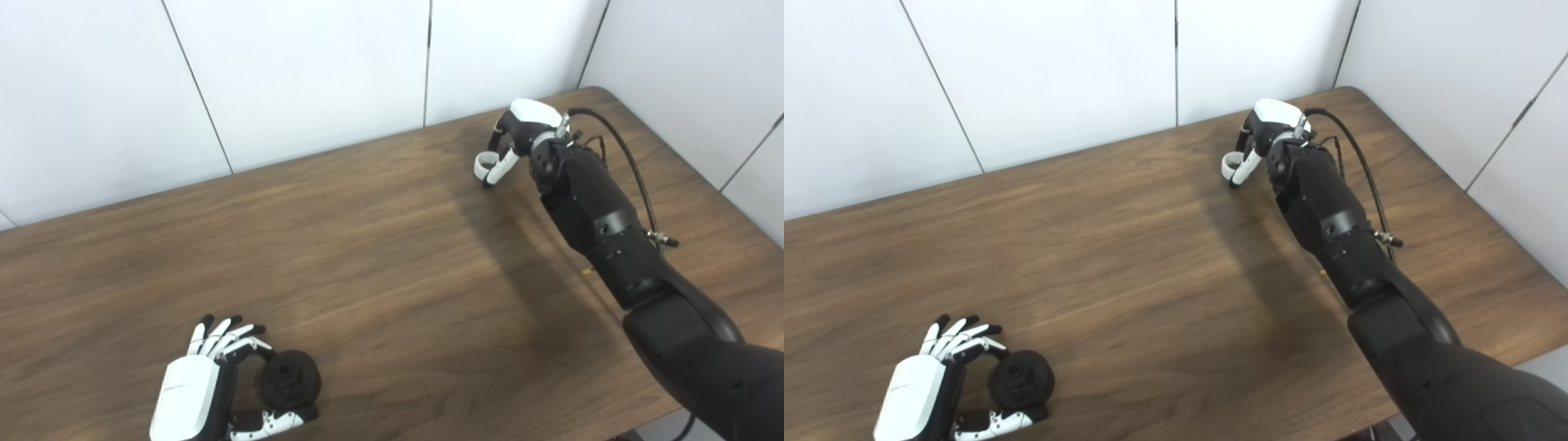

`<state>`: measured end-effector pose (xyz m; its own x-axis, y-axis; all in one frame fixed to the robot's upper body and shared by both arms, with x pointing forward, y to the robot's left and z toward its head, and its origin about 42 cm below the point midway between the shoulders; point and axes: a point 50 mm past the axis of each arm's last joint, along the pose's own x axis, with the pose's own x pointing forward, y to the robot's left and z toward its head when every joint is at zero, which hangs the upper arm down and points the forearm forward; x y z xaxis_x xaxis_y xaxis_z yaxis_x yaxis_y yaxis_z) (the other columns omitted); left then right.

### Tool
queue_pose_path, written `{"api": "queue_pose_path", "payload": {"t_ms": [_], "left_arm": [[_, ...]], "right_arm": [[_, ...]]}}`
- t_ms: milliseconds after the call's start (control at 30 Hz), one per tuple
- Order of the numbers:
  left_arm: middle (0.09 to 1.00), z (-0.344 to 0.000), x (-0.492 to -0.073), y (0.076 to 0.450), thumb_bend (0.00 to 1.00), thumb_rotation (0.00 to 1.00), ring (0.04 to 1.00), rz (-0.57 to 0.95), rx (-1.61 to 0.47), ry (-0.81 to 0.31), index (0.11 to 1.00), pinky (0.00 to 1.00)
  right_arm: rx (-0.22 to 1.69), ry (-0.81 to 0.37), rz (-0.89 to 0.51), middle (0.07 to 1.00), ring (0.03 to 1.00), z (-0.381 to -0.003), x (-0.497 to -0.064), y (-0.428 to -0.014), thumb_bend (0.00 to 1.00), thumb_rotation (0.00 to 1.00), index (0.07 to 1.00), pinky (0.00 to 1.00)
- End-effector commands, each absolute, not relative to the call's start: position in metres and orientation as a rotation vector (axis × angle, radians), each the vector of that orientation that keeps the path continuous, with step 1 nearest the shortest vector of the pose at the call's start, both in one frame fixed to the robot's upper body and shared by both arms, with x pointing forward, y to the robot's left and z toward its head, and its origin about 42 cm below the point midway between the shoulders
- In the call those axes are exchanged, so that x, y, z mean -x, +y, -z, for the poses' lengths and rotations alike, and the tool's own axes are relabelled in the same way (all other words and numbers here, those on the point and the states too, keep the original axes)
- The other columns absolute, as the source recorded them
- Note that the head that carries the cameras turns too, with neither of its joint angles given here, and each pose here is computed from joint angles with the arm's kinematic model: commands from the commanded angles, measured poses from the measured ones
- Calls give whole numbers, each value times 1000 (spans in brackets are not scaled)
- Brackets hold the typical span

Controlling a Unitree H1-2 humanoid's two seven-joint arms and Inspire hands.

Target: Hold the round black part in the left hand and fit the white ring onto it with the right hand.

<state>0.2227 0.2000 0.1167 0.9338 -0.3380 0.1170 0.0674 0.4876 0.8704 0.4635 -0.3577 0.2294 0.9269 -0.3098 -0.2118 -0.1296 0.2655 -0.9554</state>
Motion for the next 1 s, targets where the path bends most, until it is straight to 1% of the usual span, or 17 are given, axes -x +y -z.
{"api": "queue_pose_path", "payload": {"t_ms": [0,167,333,533,700,967], "left_arm": [[776,-120,-222,199,524,54,892,255,-1052,-306,484,1000],[775,-120,-221,196,524,54,891,252,-1056,-306,484,1000],[774,-121,-221,191,524,54,890,254,-1058,-308,484,1000],[773,-121,-220,181,524,53,888,256,-1063,-309,485,1000],[778,-123,-219,173,524,53,892,258,-1065,-304,485,1000],[779,-128,-219,158,524,52,896,263,-1073,-287,485,1000]], "right_arm": [[1343,326,191,822,965,-259,-467,-366,523,131,487,999],[1377,296,149,847,970,-267,-461,-360,523,132,487,1000],[1448,192,40,834,966,-282,-450,-343,523,133,487,1000],[1470,60,-84,839,963,-297,-428,-306,524,135,486,1000],[1467,-53,-174,825,947,-298,-404,-276,524,134,486,1000],[1448,-186,-325,817,948,-303,-363,-235,525,136,484,1000]]}}
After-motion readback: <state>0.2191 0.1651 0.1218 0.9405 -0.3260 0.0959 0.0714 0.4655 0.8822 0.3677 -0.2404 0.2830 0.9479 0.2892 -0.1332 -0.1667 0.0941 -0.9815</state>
